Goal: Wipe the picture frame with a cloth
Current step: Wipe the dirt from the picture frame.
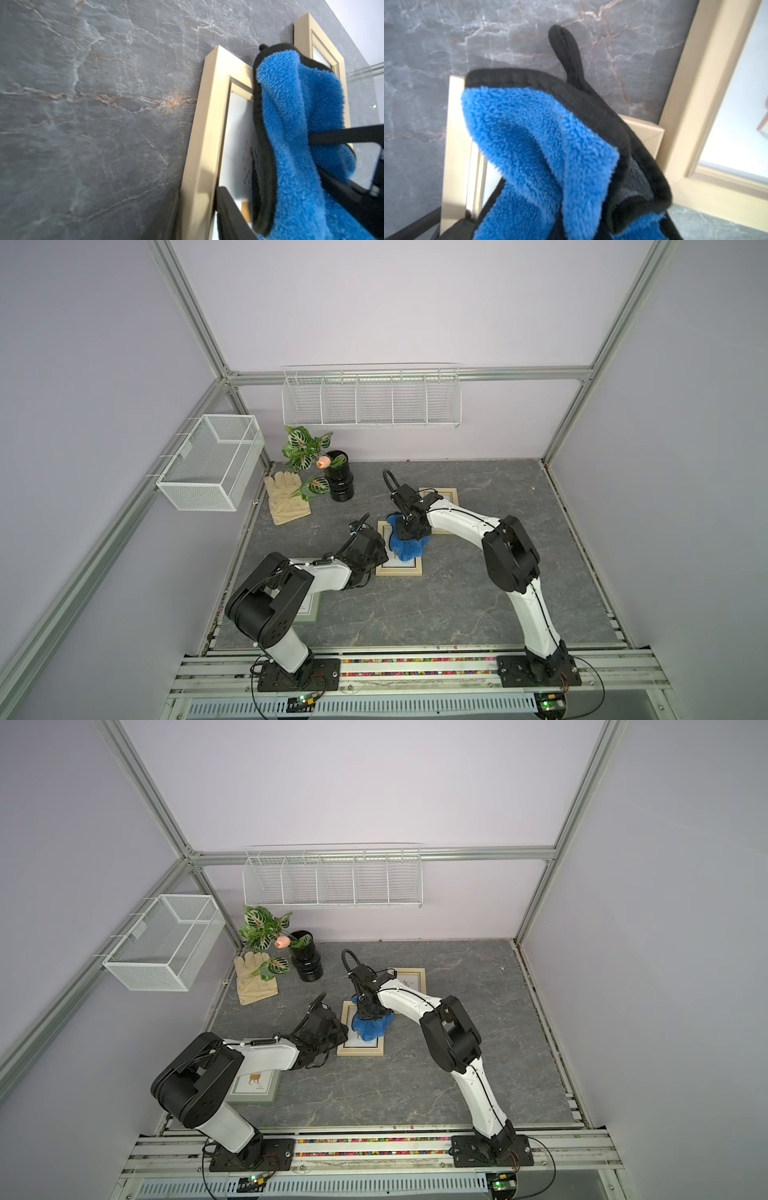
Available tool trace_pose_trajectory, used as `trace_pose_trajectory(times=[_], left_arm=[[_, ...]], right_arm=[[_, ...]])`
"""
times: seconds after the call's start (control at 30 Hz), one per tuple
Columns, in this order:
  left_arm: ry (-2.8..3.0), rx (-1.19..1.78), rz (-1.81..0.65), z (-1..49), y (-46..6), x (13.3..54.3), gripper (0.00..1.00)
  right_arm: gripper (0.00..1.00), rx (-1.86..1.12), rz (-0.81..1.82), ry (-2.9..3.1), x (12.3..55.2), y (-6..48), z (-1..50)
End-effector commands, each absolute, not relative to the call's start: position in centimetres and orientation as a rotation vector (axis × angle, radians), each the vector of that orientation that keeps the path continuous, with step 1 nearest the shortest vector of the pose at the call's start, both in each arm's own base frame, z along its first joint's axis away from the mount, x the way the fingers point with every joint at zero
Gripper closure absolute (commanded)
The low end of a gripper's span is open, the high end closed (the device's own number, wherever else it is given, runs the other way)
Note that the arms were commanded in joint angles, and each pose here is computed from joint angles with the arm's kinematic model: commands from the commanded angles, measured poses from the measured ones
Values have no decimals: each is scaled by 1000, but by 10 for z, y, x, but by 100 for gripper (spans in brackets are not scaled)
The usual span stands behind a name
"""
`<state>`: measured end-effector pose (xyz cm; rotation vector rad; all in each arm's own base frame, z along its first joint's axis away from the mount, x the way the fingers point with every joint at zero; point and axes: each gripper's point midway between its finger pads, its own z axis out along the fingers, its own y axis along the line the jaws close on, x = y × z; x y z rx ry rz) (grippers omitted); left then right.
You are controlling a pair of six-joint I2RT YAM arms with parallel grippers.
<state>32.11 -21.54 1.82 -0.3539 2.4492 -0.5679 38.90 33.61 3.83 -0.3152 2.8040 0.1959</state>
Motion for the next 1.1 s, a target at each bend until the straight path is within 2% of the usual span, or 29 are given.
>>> trace_pose_trajectory(times=[0.0,0.1,0.33,0.47,0.67,0.73,0.97,1.07], left_arm=[[2921,-425,-113,-78,-140,213,65],[2921,-428,-103,-78,-138,212,65],[2920,-460,-76,-77,-134,210,65],[2923,-471,-61,-78,-133,210,65],[2921,-465,-74,-78,-135,211,65],[2921,-458,-95,-77,-137,212,65],[2927,-458,-109,-79,-139,211,65],[2927,-464,-105,-79,-139,211,65]], right_arm=[[93,-405,176,2845,374,357,24],[93,-410,220,2870,374,373,20],[93,-335,60,2875,370,307,26],[93,-363,69,2904,338,294,27],[93,-378,216,2978,287,312,15],[93,-369,242,2966,295,320,15],[93,-341,282,2883,363,353,30],[93,-362,288,2895,368,368,22]])
